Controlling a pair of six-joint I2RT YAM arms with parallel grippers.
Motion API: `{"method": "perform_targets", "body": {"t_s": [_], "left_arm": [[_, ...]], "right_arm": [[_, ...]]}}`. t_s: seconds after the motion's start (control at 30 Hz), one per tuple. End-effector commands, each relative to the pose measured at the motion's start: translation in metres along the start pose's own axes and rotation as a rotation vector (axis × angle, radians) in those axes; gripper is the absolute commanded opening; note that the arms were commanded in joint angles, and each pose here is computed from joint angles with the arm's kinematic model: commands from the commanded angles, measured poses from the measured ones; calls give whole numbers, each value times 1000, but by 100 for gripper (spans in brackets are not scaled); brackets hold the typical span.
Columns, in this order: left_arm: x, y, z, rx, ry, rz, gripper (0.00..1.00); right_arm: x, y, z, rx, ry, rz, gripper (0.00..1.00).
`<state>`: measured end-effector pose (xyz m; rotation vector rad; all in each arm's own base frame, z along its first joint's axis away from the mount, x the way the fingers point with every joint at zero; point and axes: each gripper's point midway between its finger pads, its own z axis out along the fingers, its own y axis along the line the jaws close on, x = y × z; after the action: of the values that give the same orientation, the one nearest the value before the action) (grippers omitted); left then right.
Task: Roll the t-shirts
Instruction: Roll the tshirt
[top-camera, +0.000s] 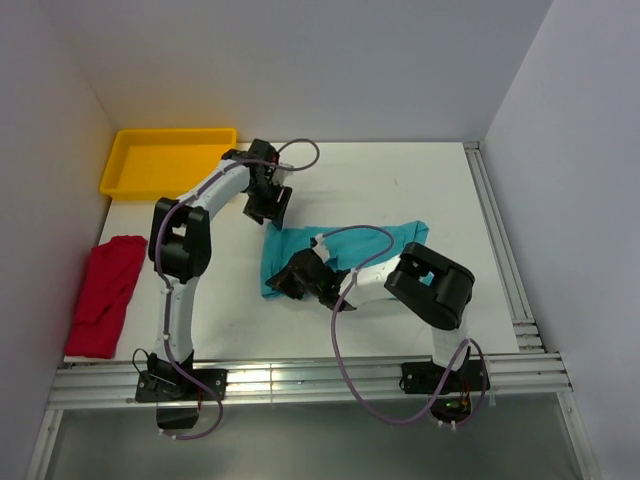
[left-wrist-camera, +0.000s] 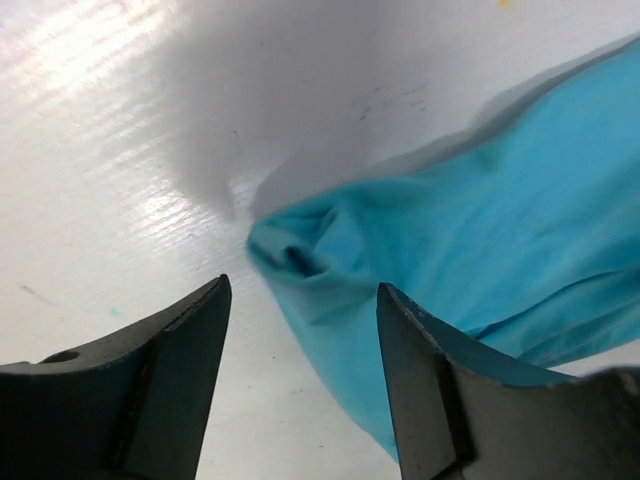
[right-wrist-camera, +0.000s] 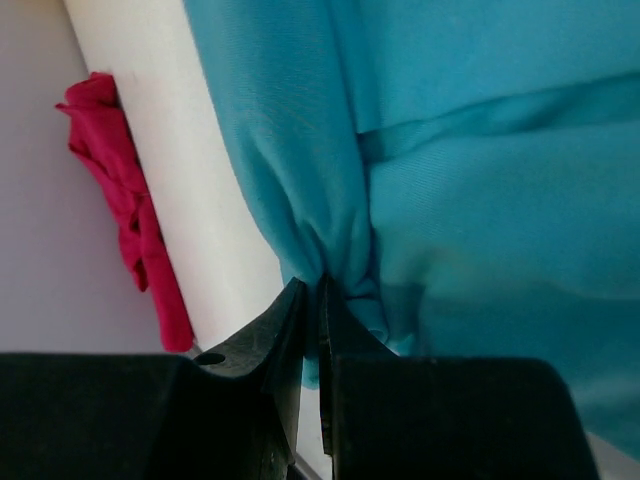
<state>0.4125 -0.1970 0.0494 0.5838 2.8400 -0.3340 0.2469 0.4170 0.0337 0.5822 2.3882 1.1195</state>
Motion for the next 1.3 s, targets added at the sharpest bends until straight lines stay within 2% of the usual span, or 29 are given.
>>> {"method": "perform_targets", "body": {"t_s": [0.0,0.4,0.43,0.7,0.87,1.07,1.27], "left_arm": [[-38,-9,-51,41,-198,31,66],[-10,-10,-58,283,-176,-50,69],[-8,-11,-58,308,-178,-15,69],[26,-9,-40,349,-92,-53,70],[33,-11,-27,383,-59,-70,70],[34,-11,-11,405,-30,-100,67],[33,-7,0,389,-7,-120,57]], "right_arm": [[0,27,-15,-137,13,86,0],[4,4,-13,-220,69,268,0],[3,0,-11,-216,70,281,0],[-1,0,-11,-218,61,308,0],[-1,-2,-9,-221,64,327,0],[-4,-5,-9,-219,60,333,0],[-5,-4,-8,-210,55,316,0]]}}
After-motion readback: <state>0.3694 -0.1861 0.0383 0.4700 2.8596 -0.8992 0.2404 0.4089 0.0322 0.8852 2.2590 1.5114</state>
